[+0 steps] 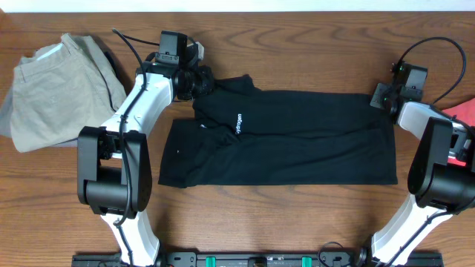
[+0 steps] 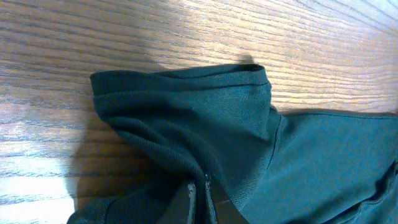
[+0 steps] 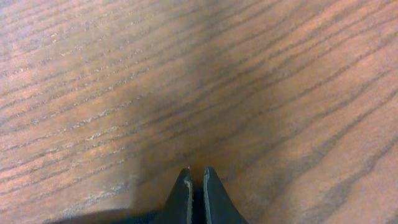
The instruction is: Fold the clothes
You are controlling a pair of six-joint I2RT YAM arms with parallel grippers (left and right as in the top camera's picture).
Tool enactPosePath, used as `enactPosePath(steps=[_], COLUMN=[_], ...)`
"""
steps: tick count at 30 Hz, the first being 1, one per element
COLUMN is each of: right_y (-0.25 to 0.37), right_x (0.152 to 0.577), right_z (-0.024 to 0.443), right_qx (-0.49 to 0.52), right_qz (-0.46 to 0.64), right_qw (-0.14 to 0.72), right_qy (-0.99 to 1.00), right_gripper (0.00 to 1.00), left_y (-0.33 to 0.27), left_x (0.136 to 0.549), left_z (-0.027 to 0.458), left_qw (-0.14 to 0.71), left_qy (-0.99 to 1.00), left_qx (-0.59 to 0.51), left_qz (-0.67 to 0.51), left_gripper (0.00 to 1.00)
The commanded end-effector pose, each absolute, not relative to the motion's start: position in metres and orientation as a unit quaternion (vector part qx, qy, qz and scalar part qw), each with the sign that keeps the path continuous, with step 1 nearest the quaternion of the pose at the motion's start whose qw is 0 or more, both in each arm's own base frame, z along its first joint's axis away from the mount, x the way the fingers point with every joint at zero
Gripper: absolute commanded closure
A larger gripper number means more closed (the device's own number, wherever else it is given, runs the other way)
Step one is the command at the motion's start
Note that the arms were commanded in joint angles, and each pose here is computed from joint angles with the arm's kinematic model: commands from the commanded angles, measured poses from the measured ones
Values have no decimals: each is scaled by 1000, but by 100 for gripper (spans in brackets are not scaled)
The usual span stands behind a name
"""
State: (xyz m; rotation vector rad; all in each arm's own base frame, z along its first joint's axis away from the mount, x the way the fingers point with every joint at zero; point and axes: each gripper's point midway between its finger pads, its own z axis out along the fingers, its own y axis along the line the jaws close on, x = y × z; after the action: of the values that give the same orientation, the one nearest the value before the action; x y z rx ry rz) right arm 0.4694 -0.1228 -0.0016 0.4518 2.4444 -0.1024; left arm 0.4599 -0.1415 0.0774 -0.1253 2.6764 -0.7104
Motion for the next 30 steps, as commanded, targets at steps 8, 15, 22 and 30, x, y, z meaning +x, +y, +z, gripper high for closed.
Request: enactPosePath(steps=[8, 15, 22, 30], right_y=[-124, -121, -120, -112], right_x=[427, 365, 301, 271], right_z=[48, 97, 81, 63], right_qx=[201, 226, 235, 243], right_qz=[-39, -69, -102, -98], right_qw=[285, 234, 110, 40], right_qy=[936, 943, 960, 964], right_gripper=[99, 99, 99, 99], left_y=[-141, -136, -114, -99], left_x=[463, 430, 363, 316], left_z=[91, 113, 99, 69], left_qw=[198, 163, 40, -42], left_qy=[945, 954, 979, 986], left_qx=[-40, -46, -73, -77], left_qz=[-257, -249, -186, -139], left_gripper=[94, 93, 93, 93])
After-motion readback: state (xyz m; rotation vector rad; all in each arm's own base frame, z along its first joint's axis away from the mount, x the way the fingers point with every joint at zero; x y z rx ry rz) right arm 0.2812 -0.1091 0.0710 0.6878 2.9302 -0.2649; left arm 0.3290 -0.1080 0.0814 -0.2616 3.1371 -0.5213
